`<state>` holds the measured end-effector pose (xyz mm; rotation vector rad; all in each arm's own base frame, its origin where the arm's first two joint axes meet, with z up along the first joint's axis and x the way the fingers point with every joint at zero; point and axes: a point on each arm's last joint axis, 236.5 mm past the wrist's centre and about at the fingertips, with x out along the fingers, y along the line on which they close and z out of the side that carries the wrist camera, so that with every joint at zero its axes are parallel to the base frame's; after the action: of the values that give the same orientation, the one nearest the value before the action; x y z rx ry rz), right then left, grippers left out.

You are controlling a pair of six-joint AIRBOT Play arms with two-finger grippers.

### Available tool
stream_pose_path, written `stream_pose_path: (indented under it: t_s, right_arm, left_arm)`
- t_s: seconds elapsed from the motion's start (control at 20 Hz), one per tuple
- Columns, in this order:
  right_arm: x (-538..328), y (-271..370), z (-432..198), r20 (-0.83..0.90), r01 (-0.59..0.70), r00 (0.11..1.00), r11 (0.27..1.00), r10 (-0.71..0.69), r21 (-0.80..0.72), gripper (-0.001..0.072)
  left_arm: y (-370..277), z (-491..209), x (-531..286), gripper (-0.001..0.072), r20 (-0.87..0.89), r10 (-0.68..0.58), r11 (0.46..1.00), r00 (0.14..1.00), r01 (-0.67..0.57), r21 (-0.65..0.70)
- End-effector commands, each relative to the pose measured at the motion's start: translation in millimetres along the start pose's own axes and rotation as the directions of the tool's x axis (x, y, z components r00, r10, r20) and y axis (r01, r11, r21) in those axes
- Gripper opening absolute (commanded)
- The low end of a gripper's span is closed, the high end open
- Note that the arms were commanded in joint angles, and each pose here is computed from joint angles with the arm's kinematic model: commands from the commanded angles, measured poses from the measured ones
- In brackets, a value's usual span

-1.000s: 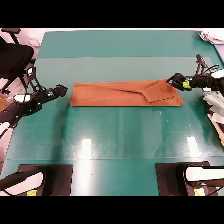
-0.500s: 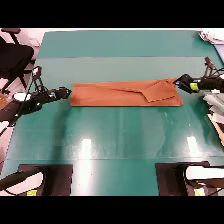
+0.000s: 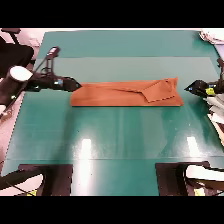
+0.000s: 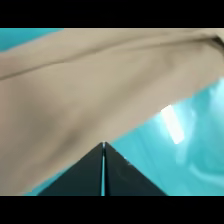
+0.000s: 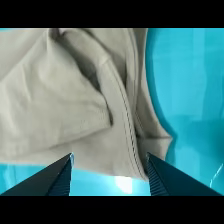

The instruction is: Fold the shirts.

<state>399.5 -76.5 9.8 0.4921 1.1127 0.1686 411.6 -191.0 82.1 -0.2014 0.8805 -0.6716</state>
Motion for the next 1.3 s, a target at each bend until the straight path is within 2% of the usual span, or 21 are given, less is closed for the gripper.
stream_pose_path:
  t_s: [0.0, 0.05, 0.2, 0.55, 0.9, 1.25]
  right_arm:
    - [4.4, -1.3, -20.2, -0.09, -0.036, 0.995, 0.999, 0.033, -0.031, 0.0532]
    - [9.3, 0.7, -23.6, -0.11, -0.062, 0.992, 0.998, 0.059, -0.019, 0.0632]
    - [22.4, 8.3, -24.6, -0.156, -0.146, 0.977, 0.989, 0.148, 0.019, 0.0666]
    - [33.3, -1.8, 1.2, -0.176, -0.17, 0.97, 0.985, 0.169, 0.007, 0.0666]
    - [40.4, -9.7, 16.5, -0.143, -0.155, 0.978, 0.988, 0.153, -0.009, 0.0666]
    - [43.1, -15.6, 24.2, -0.11, -0.136, 0.985, 0.99, 0.131, -0.047, 0.0665]
  left_arm:
    - [-42.9, -8.1, 45.2, 0.0021, -0.099, -0.042, 0.999, 0.994, 0.044, 0.012]
    - [-52.0, -12.2, 64.9, 0.0021, -0.117, -0.055, 0.998, 0.992, 0.056, 0.007]
    - [-75.4, -21.1, 124.0, 0.0021, -0.154, -0.08, 0.996, 0.985, 0.084, 0.016]
    - [-96.6, -69.0, 193.6, 0.0022, -0.3, -0.117, 0.991, 0.947, 0.092, -0.096]
    - [-109.7, -55.6, 207.4, 0.0021, -0.226, -0.108, 0.99, 0.968, 0.084, -0.112]
    - [-114.7, -71.0, 222.2, 0.0021, -0.25, -0.15, 0.969, 0.957, 0.092, -0.23]
